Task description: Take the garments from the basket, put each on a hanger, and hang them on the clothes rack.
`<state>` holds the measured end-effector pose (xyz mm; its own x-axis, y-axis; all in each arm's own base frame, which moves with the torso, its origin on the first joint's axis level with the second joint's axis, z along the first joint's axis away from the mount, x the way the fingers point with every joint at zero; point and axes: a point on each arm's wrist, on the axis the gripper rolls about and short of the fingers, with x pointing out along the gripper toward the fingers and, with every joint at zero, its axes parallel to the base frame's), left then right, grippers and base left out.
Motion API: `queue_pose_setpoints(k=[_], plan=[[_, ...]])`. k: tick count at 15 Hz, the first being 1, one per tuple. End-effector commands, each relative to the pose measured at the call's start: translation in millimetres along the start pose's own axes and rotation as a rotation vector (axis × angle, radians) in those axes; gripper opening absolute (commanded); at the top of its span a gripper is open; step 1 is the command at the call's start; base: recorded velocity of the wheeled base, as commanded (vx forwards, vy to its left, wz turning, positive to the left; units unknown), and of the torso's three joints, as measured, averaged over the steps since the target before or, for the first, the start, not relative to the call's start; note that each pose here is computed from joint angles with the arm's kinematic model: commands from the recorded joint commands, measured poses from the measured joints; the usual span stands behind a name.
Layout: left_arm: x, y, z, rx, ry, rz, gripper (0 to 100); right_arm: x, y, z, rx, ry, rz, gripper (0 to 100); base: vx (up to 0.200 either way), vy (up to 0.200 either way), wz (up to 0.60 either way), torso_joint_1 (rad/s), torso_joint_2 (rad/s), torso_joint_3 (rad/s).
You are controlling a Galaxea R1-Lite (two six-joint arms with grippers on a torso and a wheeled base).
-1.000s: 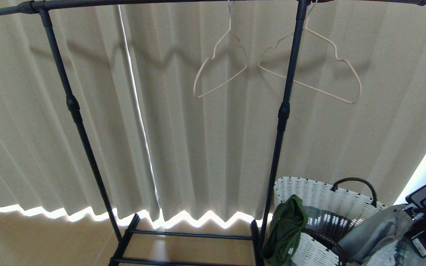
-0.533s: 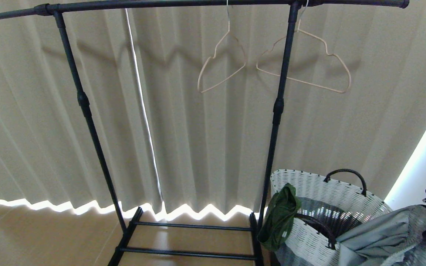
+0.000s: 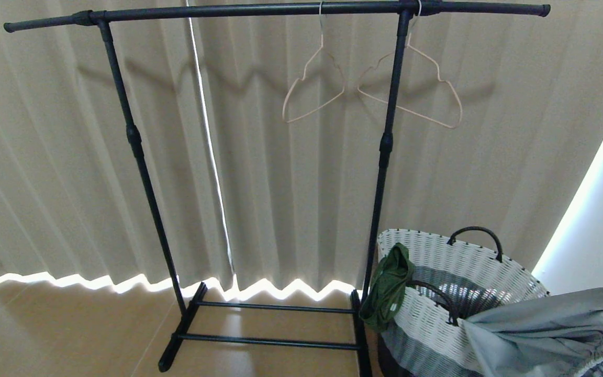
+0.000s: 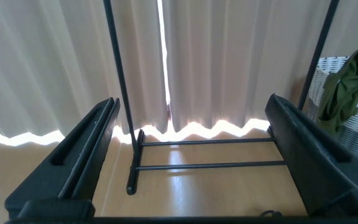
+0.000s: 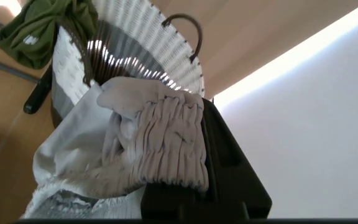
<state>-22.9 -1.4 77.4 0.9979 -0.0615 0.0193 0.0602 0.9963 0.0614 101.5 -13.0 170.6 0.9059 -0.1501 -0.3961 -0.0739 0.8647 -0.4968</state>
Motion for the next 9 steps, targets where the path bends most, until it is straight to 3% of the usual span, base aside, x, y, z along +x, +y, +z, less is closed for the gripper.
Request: queue_pose_setpoints(k=[1, 5, 9], plan=[[0.0, 0.0, 0.1, 0.000, -0.001, 0.000, 100, -3.5, -0.1, 0.0, 0.000, -0.014, -0.008, 0, 0.000, 0.000, 0.00, 0.000, 0.00, 0.000], [0.0, 0.0, 0.1, -0.002, -0.001, 0.000, 100, -3.2, 1.3, -1.6, -0.003, -0.008, -0.001, 0, 0.000, 0.000, 0.00, 0.000, 0.00, 0.000], [0.0, 0.0, 0.1, 0.000, 0.000, 0.002, 100, -2.9, 2.4, -3.1, -0.007, -0.002, 0.003, 0, 0.000, 0.200, 0.00, -0.004, 0.00, 0.005]])
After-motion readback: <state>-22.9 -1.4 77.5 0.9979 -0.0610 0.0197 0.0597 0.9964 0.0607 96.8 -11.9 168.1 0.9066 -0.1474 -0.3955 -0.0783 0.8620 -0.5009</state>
